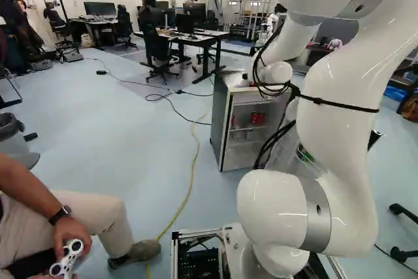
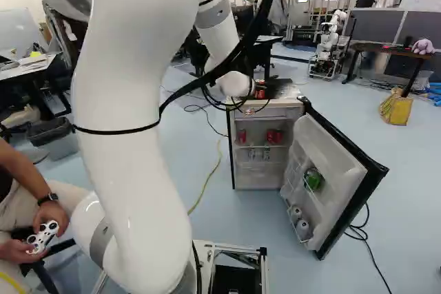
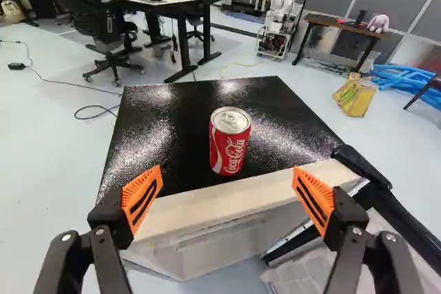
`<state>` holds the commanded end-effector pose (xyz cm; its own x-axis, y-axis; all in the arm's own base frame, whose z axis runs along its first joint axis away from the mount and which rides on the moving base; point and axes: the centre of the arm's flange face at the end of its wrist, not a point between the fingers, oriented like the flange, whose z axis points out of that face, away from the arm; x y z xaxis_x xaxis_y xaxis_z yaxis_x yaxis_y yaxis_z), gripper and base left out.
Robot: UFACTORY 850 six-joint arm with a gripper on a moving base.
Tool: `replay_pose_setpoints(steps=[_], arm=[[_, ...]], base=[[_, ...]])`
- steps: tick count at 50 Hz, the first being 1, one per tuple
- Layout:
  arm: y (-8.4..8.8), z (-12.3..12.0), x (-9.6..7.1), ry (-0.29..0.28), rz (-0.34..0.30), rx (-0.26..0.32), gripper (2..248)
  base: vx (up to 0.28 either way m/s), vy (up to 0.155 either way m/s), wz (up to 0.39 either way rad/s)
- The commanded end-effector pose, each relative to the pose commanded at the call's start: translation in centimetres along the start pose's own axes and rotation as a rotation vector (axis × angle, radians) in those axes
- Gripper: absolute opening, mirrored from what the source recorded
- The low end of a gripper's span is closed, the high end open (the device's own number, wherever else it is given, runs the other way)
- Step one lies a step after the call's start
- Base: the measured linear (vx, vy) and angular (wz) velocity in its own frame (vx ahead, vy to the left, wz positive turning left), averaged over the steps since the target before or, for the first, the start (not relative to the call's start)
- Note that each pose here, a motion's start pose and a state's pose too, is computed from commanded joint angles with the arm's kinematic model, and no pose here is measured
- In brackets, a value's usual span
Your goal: Grab a drink from the fridge
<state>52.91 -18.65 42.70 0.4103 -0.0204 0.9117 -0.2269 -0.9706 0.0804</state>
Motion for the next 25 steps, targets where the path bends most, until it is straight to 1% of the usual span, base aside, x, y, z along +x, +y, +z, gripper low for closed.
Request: replay_pose_setpoints(steps=[11,25], arm=[[0.7,-1.4,-0.6,-0.007,0.007,-0.014,247],[2.4,-2.9,-1.3,-0.015,0.022,-0.045,247]], base=[[0.000,0.000,0.000],[0.000,0.000,0.000]])
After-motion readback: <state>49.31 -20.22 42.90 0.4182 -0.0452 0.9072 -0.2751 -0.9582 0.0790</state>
